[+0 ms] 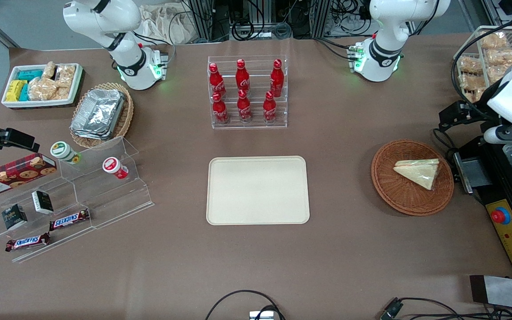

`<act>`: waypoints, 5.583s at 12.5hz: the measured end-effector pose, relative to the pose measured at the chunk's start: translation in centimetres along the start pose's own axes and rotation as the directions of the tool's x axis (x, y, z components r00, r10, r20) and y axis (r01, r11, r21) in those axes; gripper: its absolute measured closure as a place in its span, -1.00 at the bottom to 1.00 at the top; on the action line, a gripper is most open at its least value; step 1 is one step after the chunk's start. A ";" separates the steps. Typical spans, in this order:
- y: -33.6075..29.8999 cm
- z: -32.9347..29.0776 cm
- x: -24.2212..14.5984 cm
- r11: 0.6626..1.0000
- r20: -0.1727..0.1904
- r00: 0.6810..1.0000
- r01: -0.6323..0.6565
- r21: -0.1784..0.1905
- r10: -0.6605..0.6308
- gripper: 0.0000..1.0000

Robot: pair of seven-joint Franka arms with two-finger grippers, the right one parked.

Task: Place sandwich from basket to tray
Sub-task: 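Move the left gripper over the wrapped sandwich in the wicker basket, then lower the left gripper and close it on the wrapped sandwich, then lift the sandwich and carry it with the left gripper over the tray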

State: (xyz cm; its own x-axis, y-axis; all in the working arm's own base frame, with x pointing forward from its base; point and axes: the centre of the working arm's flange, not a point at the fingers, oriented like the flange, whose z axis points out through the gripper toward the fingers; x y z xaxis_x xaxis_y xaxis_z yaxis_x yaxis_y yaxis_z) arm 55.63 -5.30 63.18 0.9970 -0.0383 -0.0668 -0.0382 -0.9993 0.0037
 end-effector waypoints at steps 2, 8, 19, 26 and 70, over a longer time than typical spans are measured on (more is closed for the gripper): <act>-0.2 0.2 0.0 1.000 0.007 1.000 0.009 0.000 -0.009 -1.00; -1.1 1.9 0.9 0.990 0.052 0.989 0.142 0.008 -0.142 -1.00; -9.7 14.6 1.2 0.872 0.015 0.876 0.482 -0.079 -0.483 -1.00; -13.5 26.3 -2.8 0.759 -0.009 0.765 0.637 -0.132 -0.644 -1.00; 5.2 18.7 -2.9 0.981 -0.055 0.985 0.158 -0.116 -0.166 0.55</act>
State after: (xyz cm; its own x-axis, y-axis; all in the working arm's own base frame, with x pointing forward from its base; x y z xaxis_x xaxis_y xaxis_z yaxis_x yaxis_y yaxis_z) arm 51.25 -10.41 44.73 0.9917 0.1278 -0.0110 0.1282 -0.9858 0.1087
